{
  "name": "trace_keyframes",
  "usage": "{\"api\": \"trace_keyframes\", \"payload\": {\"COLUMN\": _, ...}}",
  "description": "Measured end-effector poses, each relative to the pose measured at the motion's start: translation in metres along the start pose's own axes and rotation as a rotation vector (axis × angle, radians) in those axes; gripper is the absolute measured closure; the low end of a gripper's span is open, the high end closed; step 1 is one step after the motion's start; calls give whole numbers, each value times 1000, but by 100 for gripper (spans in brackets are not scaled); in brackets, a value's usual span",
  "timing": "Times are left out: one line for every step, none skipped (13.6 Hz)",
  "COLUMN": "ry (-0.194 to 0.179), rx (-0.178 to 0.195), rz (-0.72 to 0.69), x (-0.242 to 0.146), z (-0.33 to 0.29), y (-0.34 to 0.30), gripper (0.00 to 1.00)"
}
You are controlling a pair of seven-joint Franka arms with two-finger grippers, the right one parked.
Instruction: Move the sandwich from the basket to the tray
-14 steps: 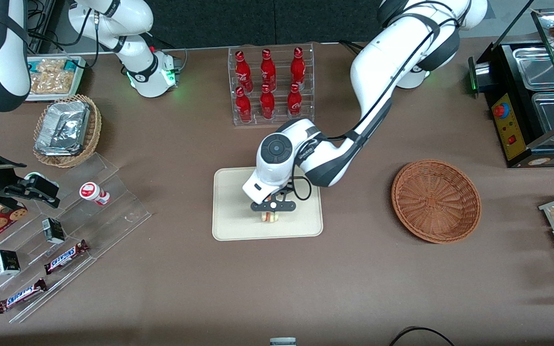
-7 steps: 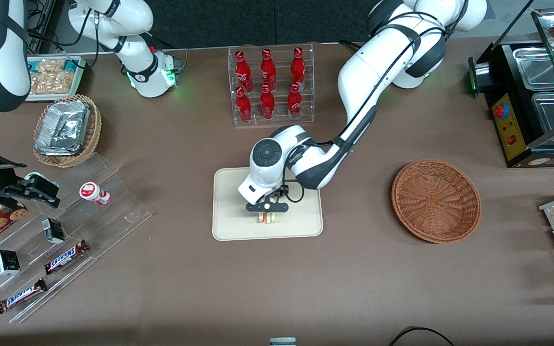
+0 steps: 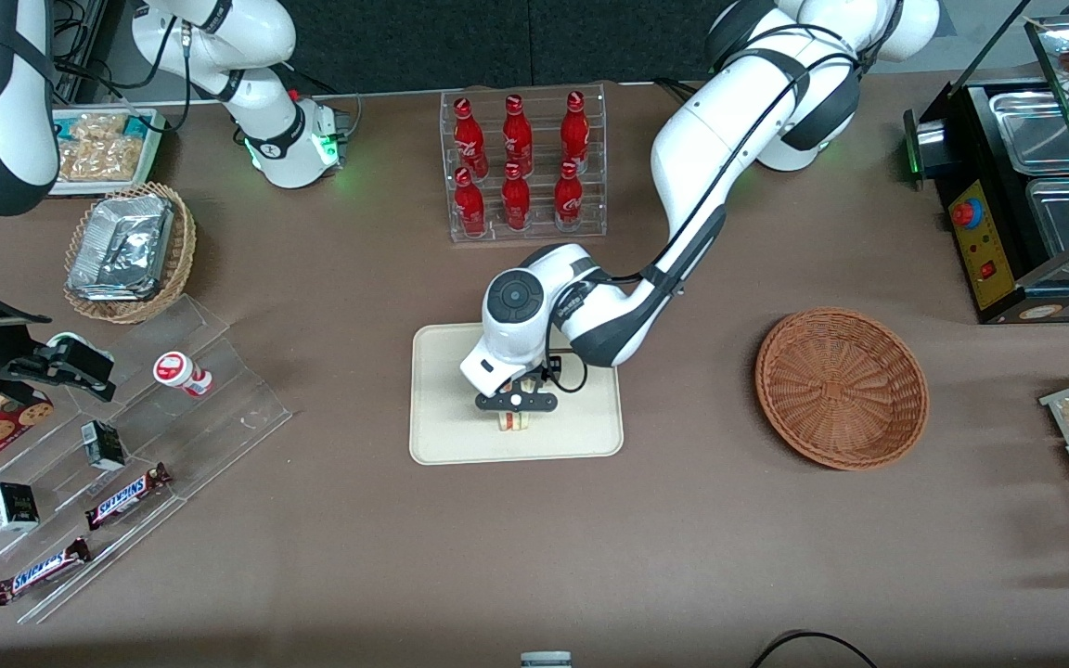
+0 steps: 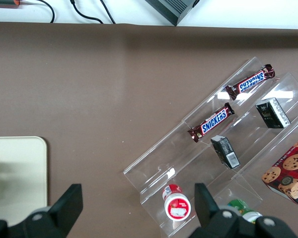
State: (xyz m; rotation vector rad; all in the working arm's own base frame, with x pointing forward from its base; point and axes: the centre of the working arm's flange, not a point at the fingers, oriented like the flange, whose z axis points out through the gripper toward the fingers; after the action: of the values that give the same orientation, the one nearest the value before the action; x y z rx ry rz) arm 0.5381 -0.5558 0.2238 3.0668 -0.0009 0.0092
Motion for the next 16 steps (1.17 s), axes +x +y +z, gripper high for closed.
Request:
{"api": "trace_keyframes", "payload": {"ry": 9, "rx": -8, "rz": -4, "x": 4, "z": -6, "y": 1, "gripper": 0}}
{"api": "trace_keyframes", "payload": {"ry": 18, "rx": -17, "rz": -11, "x": 8, "z": -15, "y": 0, "gripper": 0}}
{"api": "trace_keyframes", "payload": {"ry": 26, "rx": -29, "rz": -26, "x": 16, "z": -28, "y": -3, "gripper": 0}}
{"api": "trace_keyframes", "payload": {"ry": 29, "rx": -48, "rz": -54, "x": 27, "z": -45, "y": -10, "gripper": 0}}
{"api": "trace_keyframes", "payload": {"ry": 26, "rx": -68, "rz": -85, "x": 39, "z": -65, "y": -22, "gripper": 0}}
{"api": "trace_keyframes", "payload": {"ry": 21, "rx": -75, "rz": -92, "x": 51, "z": -86, "y": -36, "gripper": 0}}
{"api": "trace_keyframes", "payload": {"ry": 17, "rx": -76, "rz": -80, "x": 60, "z": -109, "y": -52, "gripper": 0}}
{"api": "trace_keyframes", "payload": {"ry": 15, "rx": -74, "rz": -71, "x": 68, "z": -132, "y": -69, "gripper": 0}}
{"api": "trace_keyframes", "payload": {"ry": 10, "rx": -72, "rz": -63, "x": 73, "z": -152, "y": -90, "gripper": 0}}
{"api": "trace_keyframes", "payload": {"ry": 5, "rx": -73, "rz": -55, "x": 76, "z": -171, "y": -114, "gripper": 0}}
{"api": "trace_keyframes", "payload": {"ry": 0, "rx": -70, "rz": -47, "x": 79, "z": -186, "y": -142, "gripper": 0}}
{"api": "trace_keyframes", "payload": {"ry": -4, "rx": -58, "rz": -44, "x": 79, "z": -197, "y": -172, "gripper": 0}}
{"api": "trace_keyframes", "payload": {"ry": -6, "rx": -38, "rz": -44, "x": 77, "z": -207, "y": -204, "gripper": 0}}
{"api": "trace_keyframes", "payload": {"ry": -9, "rx": -19, "rz": -49, "x": 73, "z": -215, "y": -232, "gripper": 0}}
{"api": "trace_keyframes", "payload": {"ry": -13, "rx": -7, "rz": -55, "x": 66, "z": -222, "y": -256, "gripper": 0}}
{"api": "trace_keyframes", "payload": {"ry": -19, "rx": 1, "rz": -60, "x": 59, "z": -229, "y": -279, "gripper": 0}}
